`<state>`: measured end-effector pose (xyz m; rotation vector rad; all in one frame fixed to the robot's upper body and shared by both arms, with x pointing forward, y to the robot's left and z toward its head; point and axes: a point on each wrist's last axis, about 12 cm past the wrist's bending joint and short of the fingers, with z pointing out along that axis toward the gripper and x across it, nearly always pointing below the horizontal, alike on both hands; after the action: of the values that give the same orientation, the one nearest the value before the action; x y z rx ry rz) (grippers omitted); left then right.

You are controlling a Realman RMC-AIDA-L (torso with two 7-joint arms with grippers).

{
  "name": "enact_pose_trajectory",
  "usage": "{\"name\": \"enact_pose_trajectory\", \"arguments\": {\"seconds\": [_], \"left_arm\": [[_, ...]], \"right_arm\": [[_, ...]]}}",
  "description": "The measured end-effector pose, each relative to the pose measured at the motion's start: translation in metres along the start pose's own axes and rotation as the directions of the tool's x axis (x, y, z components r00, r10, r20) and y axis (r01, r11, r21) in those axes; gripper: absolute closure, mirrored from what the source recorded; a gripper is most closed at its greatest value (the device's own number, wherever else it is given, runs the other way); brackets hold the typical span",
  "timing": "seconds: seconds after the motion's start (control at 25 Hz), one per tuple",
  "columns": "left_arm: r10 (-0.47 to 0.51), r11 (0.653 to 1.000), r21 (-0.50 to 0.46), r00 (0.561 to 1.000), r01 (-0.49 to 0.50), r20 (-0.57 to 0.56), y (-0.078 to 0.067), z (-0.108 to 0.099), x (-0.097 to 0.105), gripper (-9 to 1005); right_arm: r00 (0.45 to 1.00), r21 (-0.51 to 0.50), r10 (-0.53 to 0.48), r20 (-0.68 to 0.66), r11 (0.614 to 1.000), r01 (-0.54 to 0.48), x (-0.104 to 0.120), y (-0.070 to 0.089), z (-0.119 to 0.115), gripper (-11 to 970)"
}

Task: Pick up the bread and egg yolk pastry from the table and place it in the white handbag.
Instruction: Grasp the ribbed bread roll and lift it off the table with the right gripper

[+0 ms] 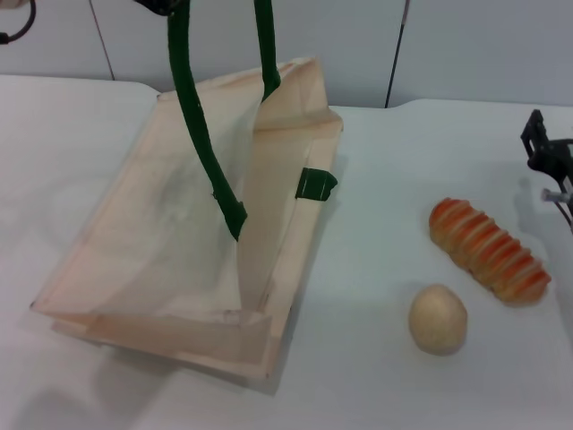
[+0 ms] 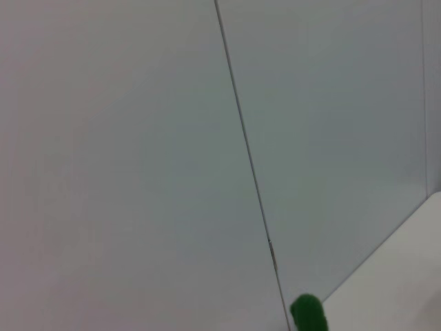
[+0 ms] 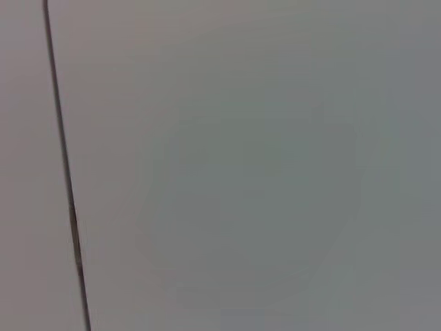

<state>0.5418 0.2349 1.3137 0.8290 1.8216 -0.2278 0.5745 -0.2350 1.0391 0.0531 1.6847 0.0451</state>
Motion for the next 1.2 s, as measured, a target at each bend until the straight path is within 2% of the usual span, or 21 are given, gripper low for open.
{"name": "enact_pose_trajectory", "arguments": {"seconds": [0.2, 0.4, 0.6, 0.76, 1.2], "left_arm": [[0.001, 1.0, -0.005, 1.0, -0.001, -0.005, 0.001, 0.0, 0.001, 875], [0.008, 1.0, -0.022, 1.0, -0.008, -0.021, 0.002, 0.001, 0.002, 875], [0.006, 1.0, -0.024, 1.0, -0.007, -0.023, 0.002, 0.001, 0.002, 875], [0.006, 1.0, -0.024, 1.0, -0.006, -0.023, 0.002, 0.002, 0.002, 875], [0.009, 1.0, -0.02, 1.0, -0.009, -0.022, 0.002, 0.001, 0.002, 875]], "right_arm": [[0.997, 0.014, 0.066, 0.028, 0.998, -0.066, -0.012, 0.003, 0.006, 337], [0.994, -0.031, 0.11, 0.01, 0.994, -0.109, -0.026, 0.007, 0.013, 339], [0.999, -0.123, 0.05, -0.015, 0.991, -0.051, -0.03, 0.015, 0.017, 341], [0.996, -0.164, 0.016, -0.093, 0.986, -0.032, -0.03, 0.015, 0.026, 341], [0.979, -0.209, -0.081, -0.187, 0.977, 0.04, -0.035, -0.001, 0.033, 340]]}}
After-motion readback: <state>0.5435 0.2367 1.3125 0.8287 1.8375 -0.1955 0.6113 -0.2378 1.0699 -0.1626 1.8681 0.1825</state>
